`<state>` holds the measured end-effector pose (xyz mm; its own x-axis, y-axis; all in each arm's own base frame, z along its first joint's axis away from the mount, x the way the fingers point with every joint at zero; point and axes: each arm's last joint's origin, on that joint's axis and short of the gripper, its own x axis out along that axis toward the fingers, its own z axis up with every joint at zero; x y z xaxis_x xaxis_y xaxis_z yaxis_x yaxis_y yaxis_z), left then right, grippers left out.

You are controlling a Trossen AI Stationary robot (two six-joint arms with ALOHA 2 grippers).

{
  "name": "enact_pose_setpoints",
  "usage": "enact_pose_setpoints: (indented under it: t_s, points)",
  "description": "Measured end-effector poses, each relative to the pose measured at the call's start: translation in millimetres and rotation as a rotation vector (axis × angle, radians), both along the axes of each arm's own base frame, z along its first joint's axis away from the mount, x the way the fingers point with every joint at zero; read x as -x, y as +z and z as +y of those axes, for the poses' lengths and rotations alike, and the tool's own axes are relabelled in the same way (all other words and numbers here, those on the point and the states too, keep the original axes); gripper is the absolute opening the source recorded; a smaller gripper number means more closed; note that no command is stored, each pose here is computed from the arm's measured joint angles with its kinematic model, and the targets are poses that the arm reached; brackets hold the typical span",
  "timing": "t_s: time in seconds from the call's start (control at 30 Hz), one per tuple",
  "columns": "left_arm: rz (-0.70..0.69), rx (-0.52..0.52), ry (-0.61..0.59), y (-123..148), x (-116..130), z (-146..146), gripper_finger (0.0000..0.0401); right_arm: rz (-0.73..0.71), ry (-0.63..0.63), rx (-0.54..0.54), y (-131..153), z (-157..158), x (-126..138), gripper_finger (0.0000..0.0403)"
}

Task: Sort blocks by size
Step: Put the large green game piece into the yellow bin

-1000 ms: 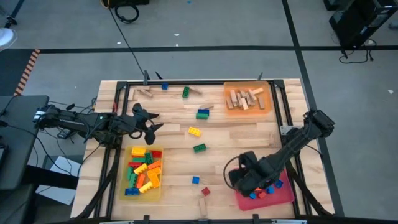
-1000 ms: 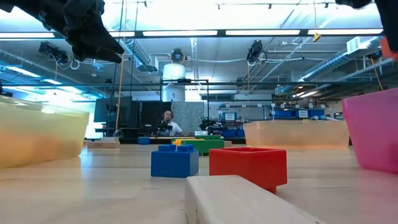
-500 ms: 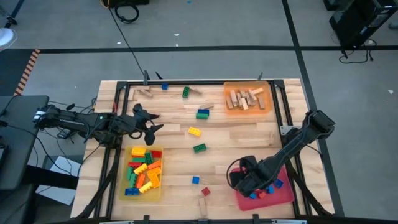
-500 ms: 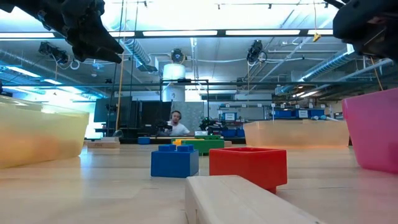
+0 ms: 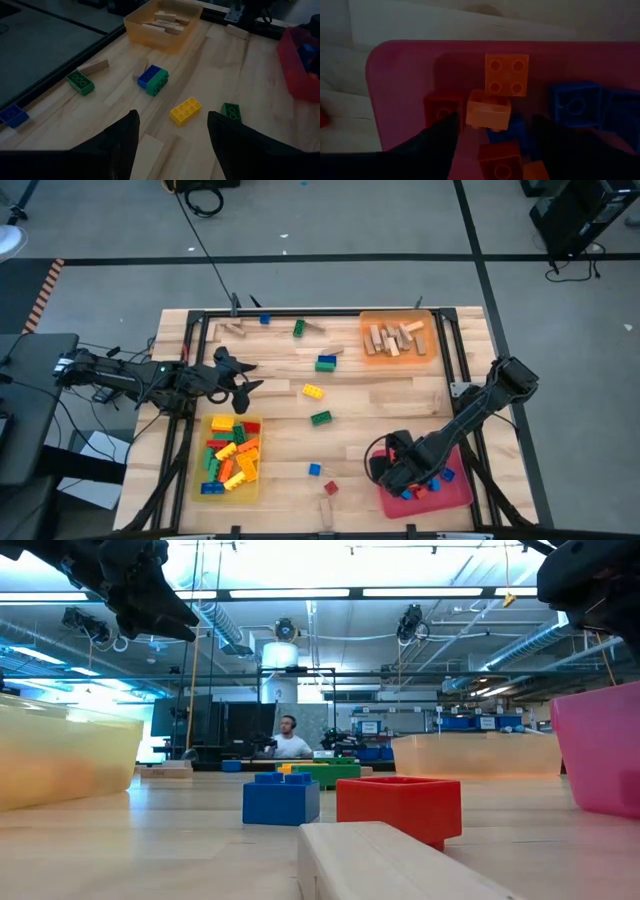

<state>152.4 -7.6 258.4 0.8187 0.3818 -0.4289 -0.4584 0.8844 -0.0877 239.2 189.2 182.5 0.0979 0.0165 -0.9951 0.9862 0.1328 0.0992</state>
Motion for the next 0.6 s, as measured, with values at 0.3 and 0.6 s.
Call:
enact_pose_setpoints:
  t_s: [0.3, 0.6]
  points:
    - [-0.001, 0.000, 0.000, 0, 0, 0, 0.0241, -0.047, 0.075, 0.022, 27, 5, -8, 0.0271]
    - [-0.002, 0.000, 0.000, 0, 0, 0, 0.0241, -0.128, 0.203, 0.172, 59, 0, -18, 0.0257]
